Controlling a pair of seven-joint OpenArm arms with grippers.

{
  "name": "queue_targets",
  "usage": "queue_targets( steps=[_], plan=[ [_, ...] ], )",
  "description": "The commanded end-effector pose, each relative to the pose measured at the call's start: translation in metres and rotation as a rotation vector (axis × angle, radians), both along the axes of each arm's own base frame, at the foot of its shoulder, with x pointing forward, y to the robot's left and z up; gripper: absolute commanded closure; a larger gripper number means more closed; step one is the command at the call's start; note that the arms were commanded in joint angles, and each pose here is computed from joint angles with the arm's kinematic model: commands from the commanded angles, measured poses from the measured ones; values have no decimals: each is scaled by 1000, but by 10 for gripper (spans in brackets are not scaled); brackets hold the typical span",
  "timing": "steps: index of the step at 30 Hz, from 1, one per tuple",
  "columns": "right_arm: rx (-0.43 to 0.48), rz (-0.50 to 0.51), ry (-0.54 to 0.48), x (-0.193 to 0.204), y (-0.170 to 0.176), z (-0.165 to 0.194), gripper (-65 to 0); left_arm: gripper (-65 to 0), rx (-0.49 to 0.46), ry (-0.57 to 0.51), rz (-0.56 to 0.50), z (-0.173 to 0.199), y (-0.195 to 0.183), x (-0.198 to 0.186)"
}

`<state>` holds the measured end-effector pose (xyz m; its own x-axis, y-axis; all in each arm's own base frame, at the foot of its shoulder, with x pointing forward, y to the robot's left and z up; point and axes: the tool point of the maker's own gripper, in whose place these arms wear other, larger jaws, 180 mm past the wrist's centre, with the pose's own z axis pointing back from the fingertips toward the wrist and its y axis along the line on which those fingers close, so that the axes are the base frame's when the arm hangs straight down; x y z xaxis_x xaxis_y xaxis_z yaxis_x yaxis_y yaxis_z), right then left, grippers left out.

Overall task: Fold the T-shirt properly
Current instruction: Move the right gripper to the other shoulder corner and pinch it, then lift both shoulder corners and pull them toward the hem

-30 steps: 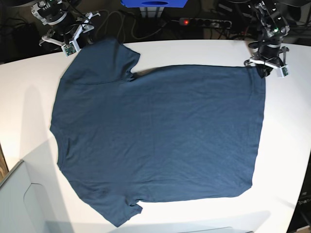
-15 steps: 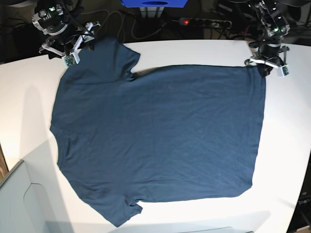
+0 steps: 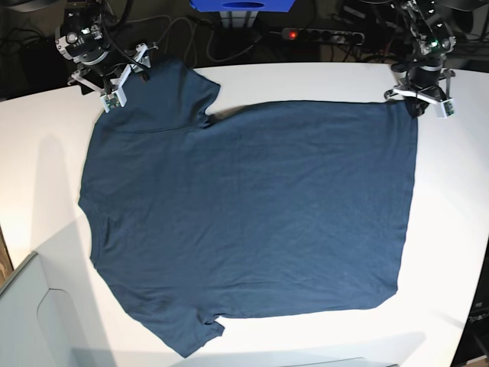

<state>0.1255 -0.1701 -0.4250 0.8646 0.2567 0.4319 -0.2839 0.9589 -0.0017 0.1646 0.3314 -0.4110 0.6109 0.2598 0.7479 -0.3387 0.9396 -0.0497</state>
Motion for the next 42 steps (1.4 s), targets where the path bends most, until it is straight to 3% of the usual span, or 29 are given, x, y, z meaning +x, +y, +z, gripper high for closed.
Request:
queue_targets(
  steps=[1, 7, 10, 14, 18, 23, 32, 42],
  plan=[
    [2, 16, -17, 4, 0, 3, -446, 0, 22, -41, -4, 12, 5, 6],
    [3, 6, 13, 1, -4, -8, -410, 0, 22, -41, -4, 12, 5, 6],
    [6, 33, 17, 0, -2, -9, -319, 0, 22, -41, -4, 12, 5, 6],
    [24, 119, 24, -4, 6, -8, -159, 0, 22, -41, -4, 12, 5, 6],
    [24, 136, 16, -3, 8, -6, 0, 0, 22, -41, -5, 12, 4, 6],
    [14, 133, -10, 5, 5, 0, -1, 0, 23, -42, -8, 13, 5, 7],
    [-79, 99, -152, 29, -21, 47, -1, 0, 68, -95, -37, 38, 2, 18],
    [-81, 130, -181, 36, -18, 55, -1, 0, 101, -138, -59, 57, -1, 27]
  ],
)
